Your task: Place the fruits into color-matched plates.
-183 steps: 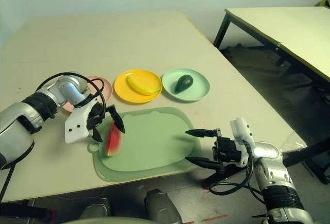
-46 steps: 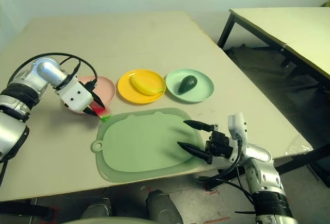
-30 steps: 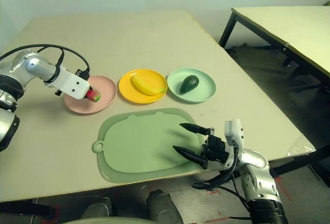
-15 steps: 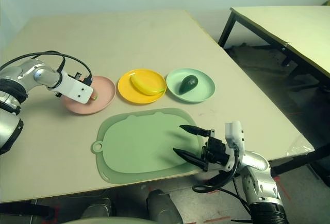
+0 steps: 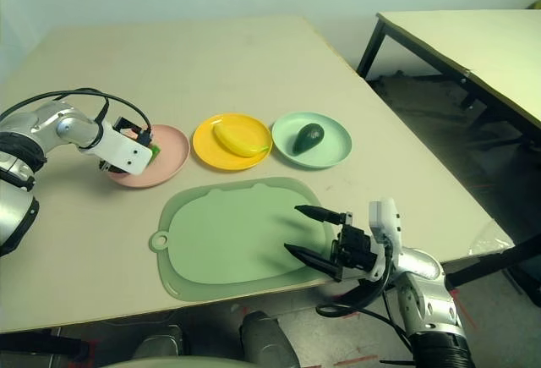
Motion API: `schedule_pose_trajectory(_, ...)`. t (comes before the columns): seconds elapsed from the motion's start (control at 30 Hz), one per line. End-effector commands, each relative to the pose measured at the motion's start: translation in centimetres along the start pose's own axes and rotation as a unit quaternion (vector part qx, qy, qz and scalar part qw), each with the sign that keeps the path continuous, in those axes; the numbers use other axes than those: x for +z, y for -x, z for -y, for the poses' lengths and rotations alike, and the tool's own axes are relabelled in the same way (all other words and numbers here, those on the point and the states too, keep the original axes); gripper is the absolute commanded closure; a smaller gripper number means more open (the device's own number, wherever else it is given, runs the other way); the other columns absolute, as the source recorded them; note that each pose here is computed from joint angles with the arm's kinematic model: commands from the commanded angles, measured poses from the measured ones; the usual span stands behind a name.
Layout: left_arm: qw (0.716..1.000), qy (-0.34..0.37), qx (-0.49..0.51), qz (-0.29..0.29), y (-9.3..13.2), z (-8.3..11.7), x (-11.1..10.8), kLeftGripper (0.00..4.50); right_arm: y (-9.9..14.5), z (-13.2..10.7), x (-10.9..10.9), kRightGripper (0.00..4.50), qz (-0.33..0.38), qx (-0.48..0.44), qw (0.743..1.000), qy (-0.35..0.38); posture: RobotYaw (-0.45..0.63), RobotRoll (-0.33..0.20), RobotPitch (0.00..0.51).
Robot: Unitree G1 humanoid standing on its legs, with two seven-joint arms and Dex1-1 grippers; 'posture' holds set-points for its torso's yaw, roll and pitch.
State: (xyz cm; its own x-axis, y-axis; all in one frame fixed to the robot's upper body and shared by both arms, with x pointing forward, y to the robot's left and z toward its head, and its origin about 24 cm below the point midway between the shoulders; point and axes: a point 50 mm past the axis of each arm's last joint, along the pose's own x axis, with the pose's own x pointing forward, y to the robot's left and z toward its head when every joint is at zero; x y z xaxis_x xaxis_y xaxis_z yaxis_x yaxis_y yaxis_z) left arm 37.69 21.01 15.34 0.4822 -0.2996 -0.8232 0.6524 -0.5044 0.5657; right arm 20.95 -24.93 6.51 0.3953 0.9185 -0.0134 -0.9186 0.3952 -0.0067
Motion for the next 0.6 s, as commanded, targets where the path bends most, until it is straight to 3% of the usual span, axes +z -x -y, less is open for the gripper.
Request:
schedule_pose_trajectory(0.03, 1.0, 0.002, 0.001, 0.007, 0.1, -0.1, 0.1, 0.02, 0.1, 0.1, 0.3, 0.0, -0.007, 0.002, 1.0, 0.01, -0.21, 0.0, 0.031)
schedule_pose_trajectory(0.4, 0.998, -0.018, 0.014, 0.063, 3.6, -0.6, -0.3, 0.02, -0.3, 0.7, 1.0, 0.0, 0.002, 0.002, 1.0, 0.017, -0.17, 0.0, 0.039)
schedule_pose_trajectory(0.6, 0.991, 0.04, 0.051, 0.118, 7.1, 0.7, -1.6, 0.02, -0.6, 0.6, 1.1, 0.0, 0.019, -0.017, 0.999, 0.021, -0.15, 0.0, 0.034)
